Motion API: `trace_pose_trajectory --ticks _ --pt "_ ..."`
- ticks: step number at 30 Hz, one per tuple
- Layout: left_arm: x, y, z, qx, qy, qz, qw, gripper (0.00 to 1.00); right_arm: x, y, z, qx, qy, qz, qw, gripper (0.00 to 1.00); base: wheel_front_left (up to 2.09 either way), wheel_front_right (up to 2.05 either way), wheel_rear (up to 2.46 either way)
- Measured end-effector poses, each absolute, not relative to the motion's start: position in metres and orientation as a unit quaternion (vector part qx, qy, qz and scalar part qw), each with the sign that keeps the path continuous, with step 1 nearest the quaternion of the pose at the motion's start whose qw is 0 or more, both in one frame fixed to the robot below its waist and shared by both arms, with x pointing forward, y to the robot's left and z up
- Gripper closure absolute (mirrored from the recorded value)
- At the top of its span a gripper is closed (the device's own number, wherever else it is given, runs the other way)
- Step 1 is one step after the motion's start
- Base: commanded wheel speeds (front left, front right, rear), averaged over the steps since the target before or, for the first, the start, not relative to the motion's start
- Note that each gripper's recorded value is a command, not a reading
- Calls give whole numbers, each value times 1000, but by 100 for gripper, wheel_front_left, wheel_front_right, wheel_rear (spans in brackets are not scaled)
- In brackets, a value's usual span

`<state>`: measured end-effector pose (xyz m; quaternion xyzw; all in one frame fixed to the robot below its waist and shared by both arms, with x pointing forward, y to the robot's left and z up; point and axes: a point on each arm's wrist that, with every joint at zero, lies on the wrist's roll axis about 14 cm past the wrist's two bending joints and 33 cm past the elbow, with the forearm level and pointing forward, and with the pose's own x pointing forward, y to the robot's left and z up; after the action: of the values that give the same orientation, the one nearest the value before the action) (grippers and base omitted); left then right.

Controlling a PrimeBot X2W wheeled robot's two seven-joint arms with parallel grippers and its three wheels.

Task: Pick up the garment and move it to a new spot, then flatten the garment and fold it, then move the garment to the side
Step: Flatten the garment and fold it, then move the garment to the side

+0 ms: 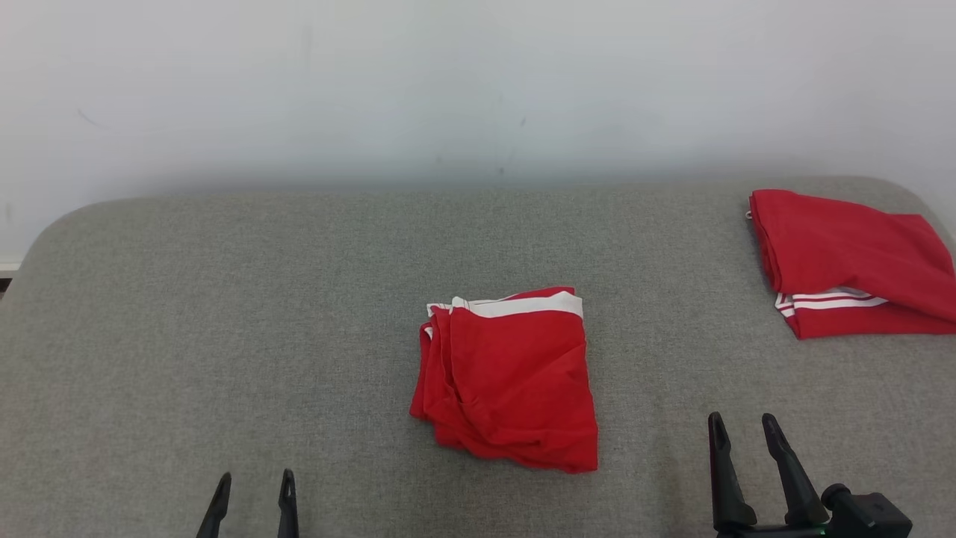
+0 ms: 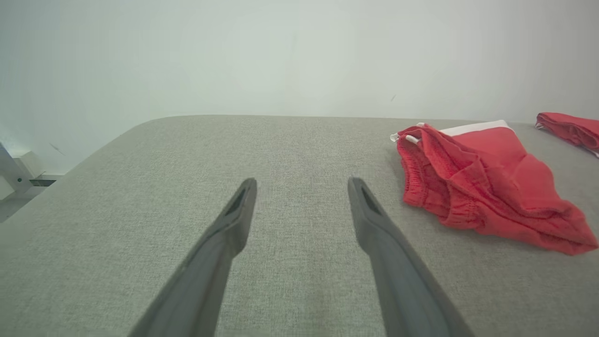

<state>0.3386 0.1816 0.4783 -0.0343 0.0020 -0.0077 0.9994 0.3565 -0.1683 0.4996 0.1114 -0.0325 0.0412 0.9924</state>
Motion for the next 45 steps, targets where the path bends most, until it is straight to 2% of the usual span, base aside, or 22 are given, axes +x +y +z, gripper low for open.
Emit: trace_pose_trajectory --ticks 19,45 --pt "329 183 470 -27 16 -3 1000 0 352 -164 480 105 0 45 994 0 0 0 0" --pt "329 185 467 -27 21 1 999 0 353 -163 476 103 5 46 994 0 0 0 0"
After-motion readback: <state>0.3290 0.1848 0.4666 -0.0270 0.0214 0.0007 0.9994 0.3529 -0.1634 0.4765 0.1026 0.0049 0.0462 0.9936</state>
